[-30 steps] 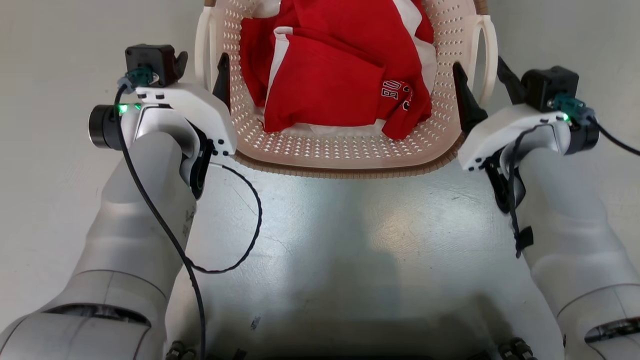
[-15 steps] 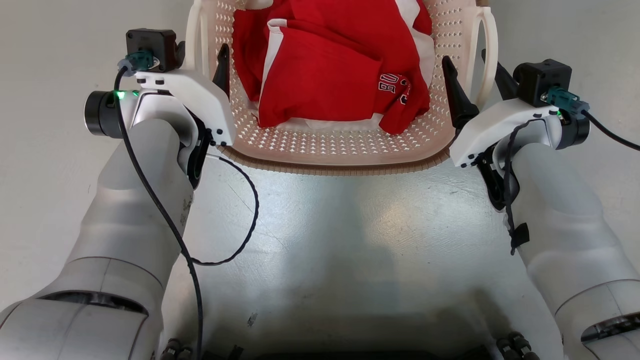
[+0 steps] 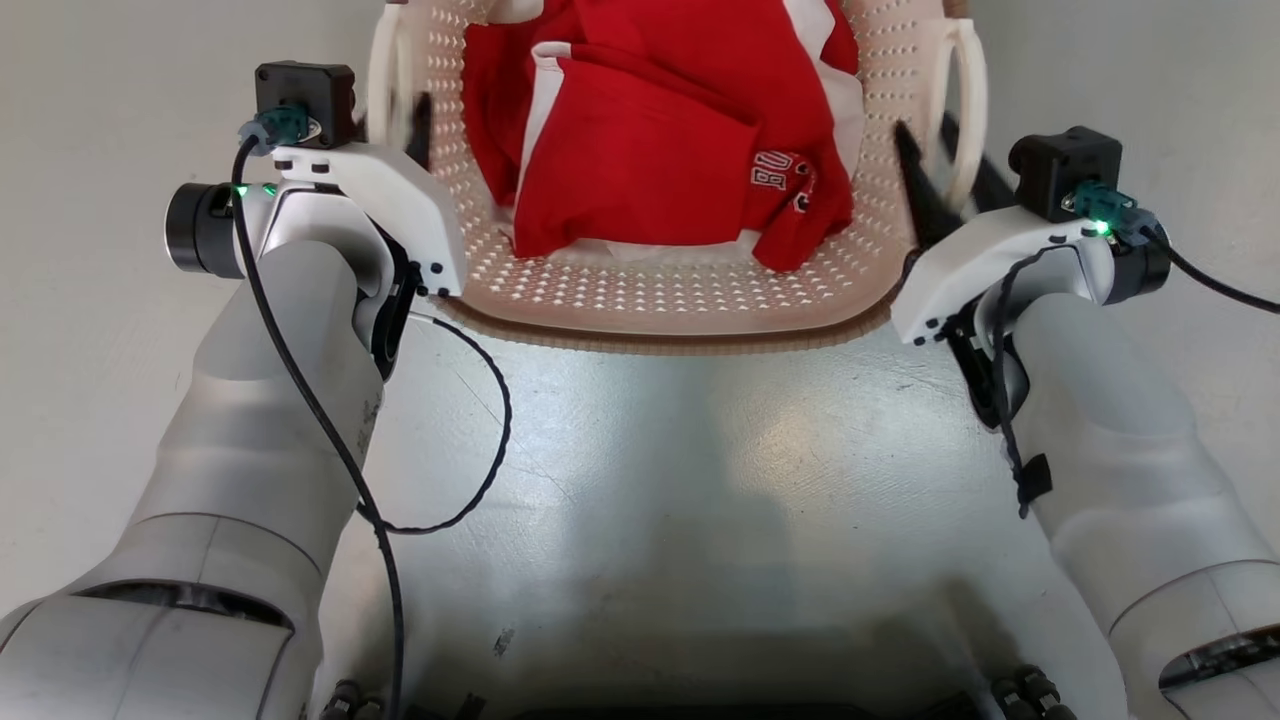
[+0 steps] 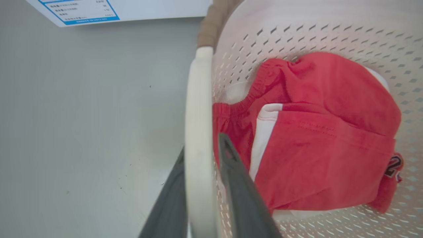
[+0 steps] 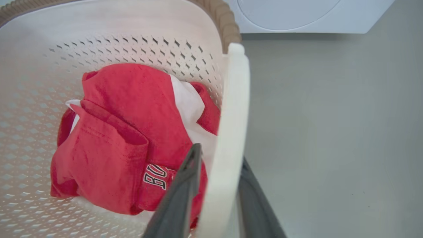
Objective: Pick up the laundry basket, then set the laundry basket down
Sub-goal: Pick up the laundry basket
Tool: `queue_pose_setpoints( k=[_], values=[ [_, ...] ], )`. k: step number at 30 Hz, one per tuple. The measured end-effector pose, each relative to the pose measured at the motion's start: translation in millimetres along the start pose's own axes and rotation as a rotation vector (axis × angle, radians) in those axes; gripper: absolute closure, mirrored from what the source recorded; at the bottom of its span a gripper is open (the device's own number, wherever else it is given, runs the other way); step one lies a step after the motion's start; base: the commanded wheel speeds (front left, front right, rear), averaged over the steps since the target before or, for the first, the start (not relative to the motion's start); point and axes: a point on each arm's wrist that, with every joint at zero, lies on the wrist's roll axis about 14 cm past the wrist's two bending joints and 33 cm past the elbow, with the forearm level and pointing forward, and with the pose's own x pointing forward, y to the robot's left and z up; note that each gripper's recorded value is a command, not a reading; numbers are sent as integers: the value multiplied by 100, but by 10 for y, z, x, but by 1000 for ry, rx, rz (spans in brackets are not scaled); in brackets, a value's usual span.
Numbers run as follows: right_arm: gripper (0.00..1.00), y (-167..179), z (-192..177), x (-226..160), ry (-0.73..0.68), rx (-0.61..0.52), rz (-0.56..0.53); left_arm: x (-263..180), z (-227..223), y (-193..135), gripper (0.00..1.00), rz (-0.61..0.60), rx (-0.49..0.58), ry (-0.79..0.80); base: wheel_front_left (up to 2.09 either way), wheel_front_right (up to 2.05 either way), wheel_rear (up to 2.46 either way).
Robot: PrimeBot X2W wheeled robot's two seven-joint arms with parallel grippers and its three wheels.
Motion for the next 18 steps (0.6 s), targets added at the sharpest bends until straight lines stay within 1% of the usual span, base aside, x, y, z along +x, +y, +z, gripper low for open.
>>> queue_pose_setpoints(
  k=[6, 10, 18],
  values=[
    [100, -31, 23, -52, 10, 4, -18, -72, 70, -26, 100, -1, -4, -11, 0, 0, 0],
    [100, 15, 58, -133, 20, -17, -9, -184, 134, -37, 100, 1, -9, -22, 0, 0, 0],
    [100, 128, 135, -357, 75, -35, 8, -494, 50, -75, 100, 3, -9, 11, 0, 0, 0]
  ],
)
